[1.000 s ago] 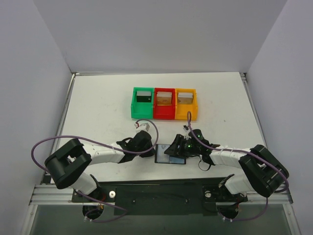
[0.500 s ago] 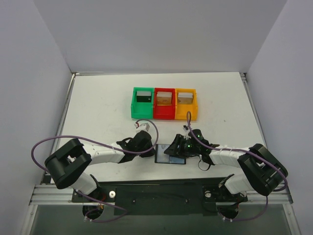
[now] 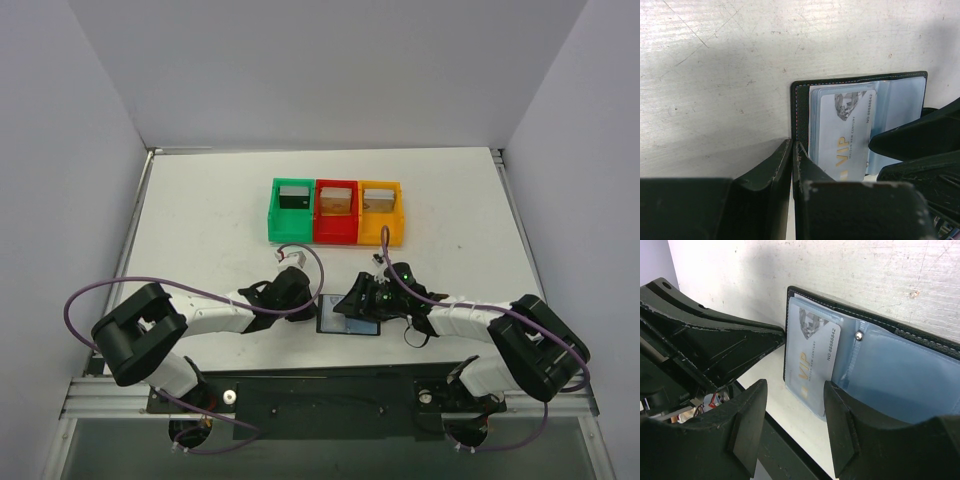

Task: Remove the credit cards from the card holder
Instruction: Remove the credit card from the card holder.

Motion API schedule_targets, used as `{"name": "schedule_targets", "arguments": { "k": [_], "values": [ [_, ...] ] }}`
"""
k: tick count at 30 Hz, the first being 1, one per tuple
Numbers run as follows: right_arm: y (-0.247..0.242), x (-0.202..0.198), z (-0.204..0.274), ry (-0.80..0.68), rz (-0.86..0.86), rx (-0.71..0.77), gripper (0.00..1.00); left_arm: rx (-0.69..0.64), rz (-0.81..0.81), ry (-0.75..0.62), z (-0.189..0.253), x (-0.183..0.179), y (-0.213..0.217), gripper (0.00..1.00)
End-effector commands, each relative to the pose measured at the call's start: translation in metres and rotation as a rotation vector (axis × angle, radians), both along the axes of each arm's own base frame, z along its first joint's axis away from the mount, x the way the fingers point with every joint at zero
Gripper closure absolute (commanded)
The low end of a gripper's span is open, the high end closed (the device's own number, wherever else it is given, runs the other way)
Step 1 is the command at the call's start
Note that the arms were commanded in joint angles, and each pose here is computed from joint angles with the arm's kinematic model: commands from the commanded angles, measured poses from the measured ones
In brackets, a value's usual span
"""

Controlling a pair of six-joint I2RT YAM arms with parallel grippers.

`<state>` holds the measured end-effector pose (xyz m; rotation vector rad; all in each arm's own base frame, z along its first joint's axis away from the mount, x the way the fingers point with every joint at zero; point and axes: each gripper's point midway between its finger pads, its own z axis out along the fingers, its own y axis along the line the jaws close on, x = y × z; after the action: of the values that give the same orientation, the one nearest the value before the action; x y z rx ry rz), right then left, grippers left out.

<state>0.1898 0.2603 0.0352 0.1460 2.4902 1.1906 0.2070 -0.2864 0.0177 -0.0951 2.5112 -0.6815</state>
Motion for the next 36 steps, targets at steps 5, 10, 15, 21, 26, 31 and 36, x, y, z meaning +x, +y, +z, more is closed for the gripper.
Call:
{"name": "schedule_targets", "arguments": {
  "k": [5,10,15,21,26,31,36],
  "values": [
    [0.0065,0.0086,0.0135,-0.055,0.002,0.017,0.55,0.137,-0.01,0.092,-0.0324,-0.0235,0.027,0.84],
    [0.0061,0.0078,0.0134,-0.054,0.004,0.016,0.55,0.138,-0.009,0.093,-0.0326,-0.0239,0.0276,0.84],
    [0.0061,0.0075,0.0113,-0.049,0.005,0.013,0.55,0.135,-0.01,0.09,-0.0318,-0.0232,0.0266,0.84],
    [0.0028,0.0068,0.0081,-0.046,-0.001,-0.003,0.56,0.136,-0.011,0.089,-0.0304,-0.0231,0.0266,0.84],
    [0.0015,0.006,0.0071,-0.044,-0.002,-0.006,0.55,0.138,-0.01,0.089,-0.0305,-0.0231,0.0271,0.84],
    [0.0012,0.0057,0.0052,-0.039,0.0,-0.013,0.55,0.136,-0.012,0.088,-0.0298,-0.0228,0.0263,0.84],
    [0.0036,0.0046,0.0054,-0.029,0.001,0.007,0.54,0.134,-0.013,0.088,-0.0299,-0.0227,0.0257,0.84]
  ]
}}
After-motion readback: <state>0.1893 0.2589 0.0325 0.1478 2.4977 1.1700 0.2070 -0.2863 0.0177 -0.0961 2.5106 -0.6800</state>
